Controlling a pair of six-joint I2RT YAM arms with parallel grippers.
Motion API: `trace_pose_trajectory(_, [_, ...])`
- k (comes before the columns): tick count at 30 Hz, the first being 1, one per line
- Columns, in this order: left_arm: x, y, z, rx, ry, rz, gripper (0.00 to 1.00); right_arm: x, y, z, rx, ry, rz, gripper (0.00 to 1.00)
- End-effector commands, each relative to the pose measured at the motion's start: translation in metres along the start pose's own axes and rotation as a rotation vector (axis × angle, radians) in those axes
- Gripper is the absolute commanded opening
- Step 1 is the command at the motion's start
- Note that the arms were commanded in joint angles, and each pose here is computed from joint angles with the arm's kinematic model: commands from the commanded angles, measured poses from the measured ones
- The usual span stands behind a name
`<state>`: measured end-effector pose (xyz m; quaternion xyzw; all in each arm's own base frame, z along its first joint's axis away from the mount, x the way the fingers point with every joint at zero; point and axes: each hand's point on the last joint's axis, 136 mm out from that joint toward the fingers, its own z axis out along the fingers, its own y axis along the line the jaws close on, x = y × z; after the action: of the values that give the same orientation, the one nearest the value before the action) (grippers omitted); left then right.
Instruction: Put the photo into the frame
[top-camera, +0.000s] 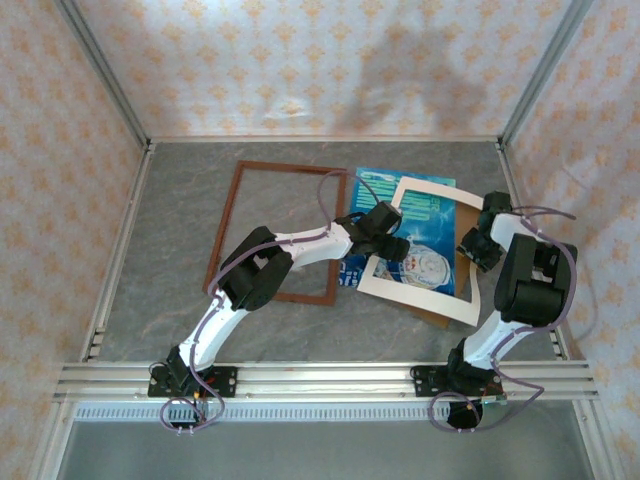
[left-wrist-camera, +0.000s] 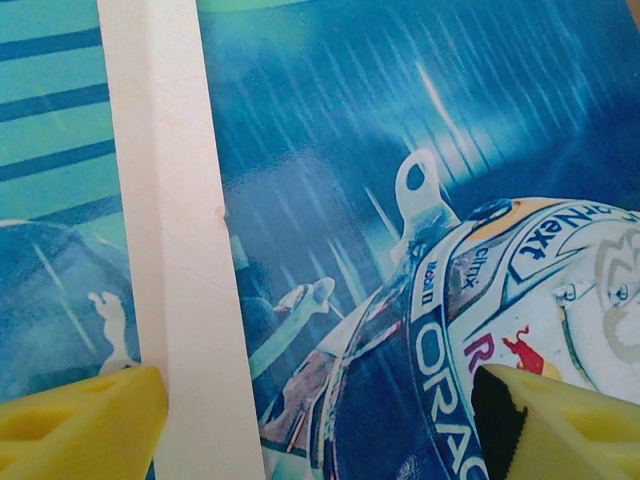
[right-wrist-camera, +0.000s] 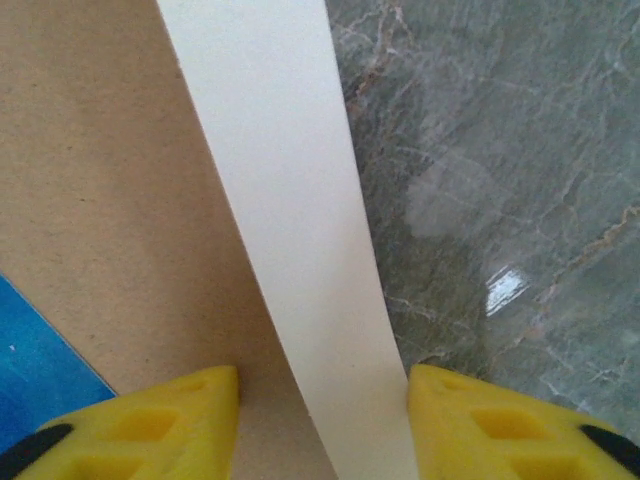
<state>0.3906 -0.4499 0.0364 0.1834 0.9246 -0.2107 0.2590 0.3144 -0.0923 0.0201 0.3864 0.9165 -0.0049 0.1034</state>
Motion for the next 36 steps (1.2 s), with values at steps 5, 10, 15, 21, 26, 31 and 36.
trace_pose_trajectory(5, [0.042, 0.007, 0.013, -0.002, 0.127, -0.027, 0.79, 0.008, -0.015, 0.000, 0.120, 0.007, -0.047, 0.32])
trace_pose_trajectory(10, [0.042, 0.006, 0.012, 0.001, 0.126, -0.027, 0.79, 0.003, -0.019, -0.008, 0.171, -0.030, -0.073, 0.24])
trace_pose_trajectory(15, [0.038, 0.003, 0.009, 0.009, 0.121, -0.029, 0.79, -0.001, -0.022, -0.013, 0.220, -0.055, -0.100, 0.18])
trace_pose_trajectory(21, [0.021, -0.006, -0.012, 0.044, 0.098, -0.036, 0.82, -0.010, -0.022, -0.026, 0.284, -0.116, -0.143, 0.09])
trace_pose_trajectory(26, [0.000, -0.009, -0.045, 0.079, 0.046, -0.057, 0.85, -0.016, -0.018, -0.046, 0.318, -0.185, -0.183, 0.05])
trace_pose_trajectory(31, [-0.018, 0.001, -0.075, 0.096, -0.024, -0.089, 0.88, -0.019, -0.006, -0.064, 0.324, -0.246, -0.225, 0.03])
trace_pose_trajectory(36, [-0.032, 0.017, -0.091, 0.085, -0.060, -0.120, 0.90, -0.019, 0.012, -0.083, 0.295, -0.298, -0.269, 0.02])
